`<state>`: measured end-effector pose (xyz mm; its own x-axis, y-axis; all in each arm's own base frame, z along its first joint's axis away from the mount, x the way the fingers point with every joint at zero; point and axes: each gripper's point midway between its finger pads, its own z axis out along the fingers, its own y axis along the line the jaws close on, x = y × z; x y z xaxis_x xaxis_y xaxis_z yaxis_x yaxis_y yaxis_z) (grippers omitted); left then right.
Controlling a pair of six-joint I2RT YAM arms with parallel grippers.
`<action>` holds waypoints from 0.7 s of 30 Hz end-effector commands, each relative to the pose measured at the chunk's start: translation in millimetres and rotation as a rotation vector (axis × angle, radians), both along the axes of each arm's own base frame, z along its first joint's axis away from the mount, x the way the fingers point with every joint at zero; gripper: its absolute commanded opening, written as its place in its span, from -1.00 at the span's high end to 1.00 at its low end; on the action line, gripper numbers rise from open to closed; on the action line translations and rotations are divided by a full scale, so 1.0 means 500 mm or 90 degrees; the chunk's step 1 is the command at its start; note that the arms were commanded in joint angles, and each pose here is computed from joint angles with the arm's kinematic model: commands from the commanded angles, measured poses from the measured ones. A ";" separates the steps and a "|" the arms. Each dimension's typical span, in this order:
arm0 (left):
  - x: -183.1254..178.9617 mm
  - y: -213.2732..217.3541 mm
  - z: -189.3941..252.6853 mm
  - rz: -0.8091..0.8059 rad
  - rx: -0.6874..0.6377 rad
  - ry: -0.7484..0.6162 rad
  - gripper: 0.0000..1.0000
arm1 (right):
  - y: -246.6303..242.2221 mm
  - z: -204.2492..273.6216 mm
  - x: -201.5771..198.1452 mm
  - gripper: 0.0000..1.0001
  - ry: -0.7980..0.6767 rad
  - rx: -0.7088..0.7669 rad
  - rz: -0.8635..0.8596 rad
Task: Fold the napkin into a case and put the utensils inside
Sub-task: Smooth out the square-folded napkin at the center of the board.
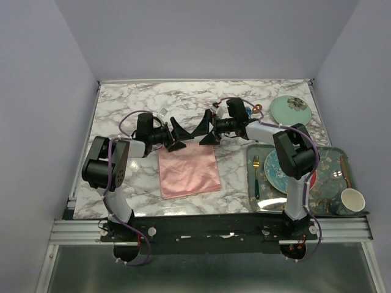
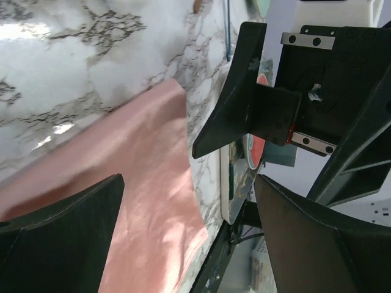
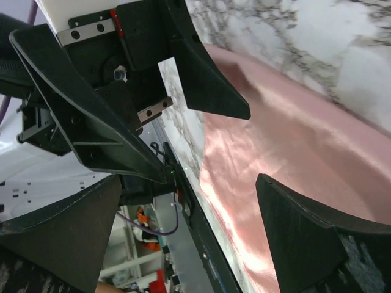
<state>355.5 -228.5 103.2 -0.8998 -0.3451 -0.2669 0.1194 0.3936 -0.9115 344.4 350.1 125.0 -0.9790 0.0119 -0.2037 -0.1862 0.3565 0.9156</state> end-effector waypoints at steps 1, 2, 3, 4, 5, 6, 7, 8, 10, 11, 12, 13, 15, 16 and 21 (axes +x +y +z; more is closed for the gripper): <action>0.021 -0.007 -0.015 -0.001 -0.023 0.010 -0.97 | 0.014 -0.076 0.025 -1.00 0.068 -0.013 -0.050; 0.025 -0.004 -0.032 0.003 -0.019 0.022 -0.97 | 0.015 -0.085 0.031 -1.00 0.072 -0.017 -0.059; 0.030 0.000 -0.038 0.007 -0.018 0.026 -0.97 | 0.016 -0.096 0.035 -1.00 0.085 -0.020 -0.068; 0.035 0.001 -0.044 0.009 -0.017 0.029 -0.97 | 0.017 -0.106 0.043 -1.00 0.087 -0.024 -0.079; 0.038 0.008 -0.062 0.015 -0.014 0.043 -0.97 | 0.016 -0.130 0.046 -1.00 0.102 -0.034 -0.087; 0.041 0.013 -0.069 0.020 -0.014 0.049 -0.97 | 0.016 -0.141 0.048 -1.00 0.117 -0.039 -0.096; 0.042 0.018 -0.078 0.024 -0.013 0.056 -0.97 | 0.012 -0.158 0.046 -1.00 0.132 -0.052 -0.106; 0.040 0.022 -0.092 0.028 -0.011 0.071 -0.97 | 0.008 -0.173 0.045 -1.00 0.147 -0.060 -0.113; 0.042 0.039 -0.104 0.040 -0.011 0.085 -0.97 | -0.007 -0.211 0.032 -1.00 0.186 -0.095 -0.127; 0.043 0.047 -0.107 0.045 -0.010 0.089 -0.97 | -0.014 -0.225 0.031 -1.00 0.194 -0.112 -0.138; 0.044 0.059 -0.110 0.054 -0.009 0.093 -0.97 | -0.023 -0.236 0.029 -1.00 0.202 -0.122 -0.142; 0.043 0.067 -0.114 0.060 -0.008 0.098 -0.97 | -0.029 -0.246 0.024 -1.00 0.212 -0.131 -0.144; 0.040 0.081 -0.117 0.065 -0.005 0.104 -0.97 | -0.035 -0.245 0.025 -1.00 0.214 -0.138 -0.145; 0.037 0.100 -0.127 0.075 0.001 0.109 -0.97 | -0.039 -0.247 0.022 -1.00 0.220 -0.147 -0.143; 0.026 0.161 -0.142 0.113 0.001 0.136 -0.97 | -0.039 -0.238 0.052 -1.00 0.175 -0.174 -0.125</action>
